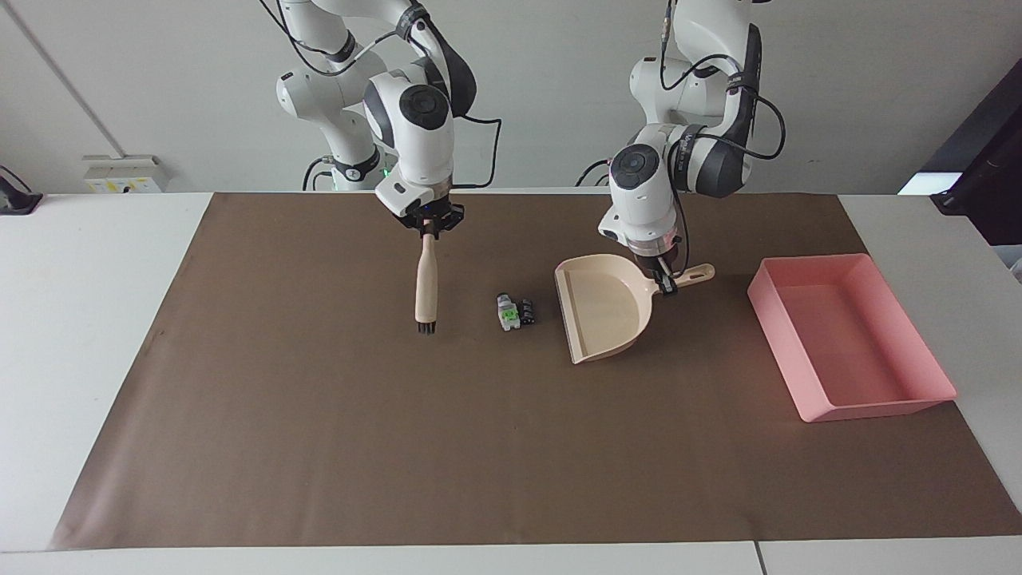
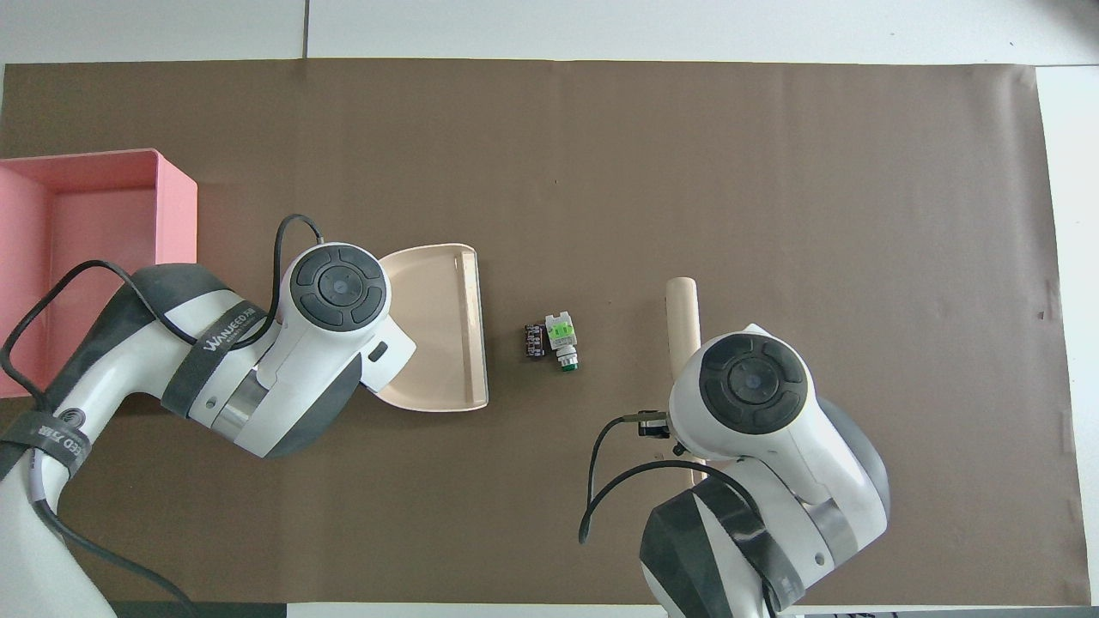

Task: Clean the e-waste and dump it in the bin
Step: 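Sweep the component into the dustpan with the brush in the right gripper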

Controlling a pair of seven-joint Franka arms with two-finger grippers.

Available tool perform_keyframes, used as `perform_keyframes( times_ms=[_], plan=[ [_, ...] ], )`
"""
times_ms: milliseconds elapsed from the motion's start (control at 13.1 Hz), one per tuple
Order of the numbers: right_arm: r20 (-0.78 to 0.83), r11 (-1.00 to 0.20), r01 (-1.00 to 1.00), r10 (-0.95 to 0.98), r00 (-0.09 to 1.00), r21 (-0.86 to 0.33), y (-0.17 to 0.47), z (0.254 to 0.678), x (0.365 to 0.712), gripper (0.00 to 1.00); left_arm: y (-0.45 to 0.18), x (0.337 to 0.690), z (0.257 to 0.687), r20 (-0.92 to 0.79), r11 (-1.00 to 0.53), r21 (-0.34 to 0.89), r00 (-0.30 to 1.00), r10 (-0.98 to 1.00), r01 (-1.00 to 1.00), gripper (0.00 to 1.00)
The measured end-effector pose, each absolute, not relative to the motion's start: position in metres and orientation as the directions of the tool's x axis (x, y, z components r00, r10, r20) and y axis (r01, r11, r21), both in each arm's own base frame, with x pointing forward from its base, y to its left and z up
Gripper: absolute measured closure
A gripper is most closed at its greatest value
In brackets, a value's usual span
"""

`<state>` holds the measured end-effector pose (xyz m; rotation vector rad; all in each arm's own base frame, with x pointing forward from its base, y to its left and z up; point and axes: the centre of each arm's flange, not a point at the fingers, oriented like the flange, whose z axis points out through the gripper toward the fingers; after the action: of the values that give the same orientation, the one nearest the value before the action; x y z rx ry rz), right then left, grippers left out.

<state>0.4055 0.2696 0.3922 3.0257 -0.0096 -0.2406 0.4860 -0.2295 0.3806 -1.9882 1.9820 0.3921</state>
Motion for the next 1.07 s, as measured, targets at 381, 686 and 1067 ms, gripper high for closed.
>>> perform_keyframes(
  times_ms=[381, 686, 1067],
  plan=[
    [-0.143, -0.992, 0.085, 0.071, 0.987, 0.097, 0.317, 0.362, 0.388, 0.74, -0.241, 0.490, 0.373, -0.436, 0.077, -0.014, -0.063, -0.898, -0.997, 0.67],
    [-0.125, -0.993, 0.076, 0.065, 0.990, 0.088, 0.336, 0.342, 0.389, 0.74, -0.273, 0.491, 0.355, -0.446, 0.117, 0.009, -0.109, -0.889, -0.993, 0.67],
    [-0.096, -1.000, 0.012, 0.012, 0.995, 0.001, 0.407, 0.323, 0.369, 0.74, -0.293, 0.480, 0.347, -0.456, 0.110, 0.006, -0.100, -0.884, -0.994, 0.67]
  ],
)
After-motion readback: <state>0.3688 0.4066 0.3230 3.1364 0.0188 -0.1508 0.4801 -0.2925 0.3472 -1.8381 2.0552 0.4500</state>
